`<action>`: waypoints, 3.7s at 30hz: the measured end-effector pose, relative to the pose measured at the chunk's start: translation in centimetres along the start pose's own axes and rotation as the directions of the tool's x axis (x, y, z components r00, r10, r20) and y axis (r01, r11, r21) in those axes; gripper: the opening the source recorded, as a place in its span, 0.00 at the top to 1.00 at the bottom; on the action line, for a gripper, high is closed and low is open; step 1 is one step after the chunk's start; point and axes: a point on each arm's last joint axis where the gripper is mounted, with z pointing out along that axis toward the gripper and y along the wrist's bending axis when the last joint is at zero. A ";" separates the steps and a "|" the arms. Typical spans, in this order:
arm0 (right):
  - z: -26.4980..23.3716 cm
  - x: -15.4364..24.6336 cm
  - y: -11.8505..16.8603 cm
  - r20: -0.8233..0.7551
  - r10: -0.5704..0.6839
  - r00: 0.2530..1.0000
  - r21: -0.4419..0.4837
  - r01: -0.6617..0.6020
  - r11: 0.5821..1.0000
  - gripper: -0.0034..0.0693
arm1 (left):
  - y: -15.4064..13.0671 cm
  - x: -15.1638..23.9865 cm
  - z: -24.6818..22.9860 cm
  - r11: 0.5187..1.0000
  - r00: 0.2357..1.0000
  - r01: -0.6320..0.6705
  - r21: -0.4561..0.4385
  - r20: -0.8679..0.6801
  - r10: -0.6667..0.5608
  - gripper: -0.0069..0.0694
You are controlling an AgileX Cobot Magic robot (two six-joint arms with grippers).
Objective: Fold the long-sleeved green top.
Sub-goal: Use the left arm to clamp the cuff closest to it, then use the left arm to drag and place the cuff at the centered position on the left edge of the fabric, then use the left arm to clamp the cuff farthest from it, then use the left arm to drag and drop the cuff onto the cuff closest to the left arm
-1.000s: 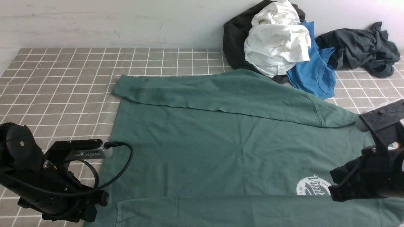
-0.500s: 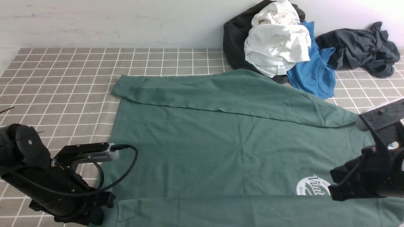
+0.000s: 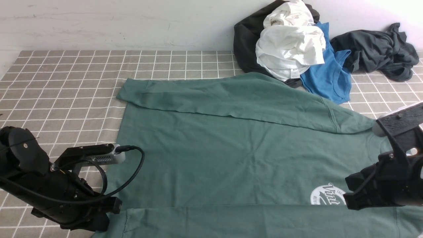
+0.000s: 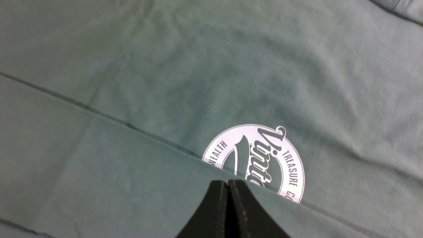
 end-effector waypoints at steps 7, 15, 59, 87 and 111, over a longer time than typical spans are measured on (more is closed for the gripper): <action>0.0 -0.1 0.0 0.006 -0.006 1.000 0.002 0.006 1.000 0.97 | 0.1 0.3 -0.8 0.999 0.999 0.041 -0.031 0.006 -0.040 0.57; 0.0 -0.2 -0.1 0.028 -0.006 1.000 0.007 0.006 1.000 0.97 | -0.3 0.5 -2.2 0.999 0.999 0.025 -0.029 0.044 -0.024 0.59; 0.1 -0.2 0.0 0.032 -0.004 0.999 0.006 0.004 1.000 0.97 | -2.4 -15.7 -4.4 0.976 0.905 -0.209 -0.060 0.365 0.216 0.67; 0.1 -0.3 -0.1 0.068 0.004 0.998 0.011 -0.005 1.000 0.97 | 3.7 -29.8 5.2 0.994 0.892 0.087 -0.060 0.449 -0.051 0.85; 0.1 -0.3 -0.1 0.058 -0.024 0.998 0.012 0.023 1.000 0.97 | -1.4 -14.3 -3.2 0.963 0.984 -0.170 -0.208 -0.085 0.156 0.89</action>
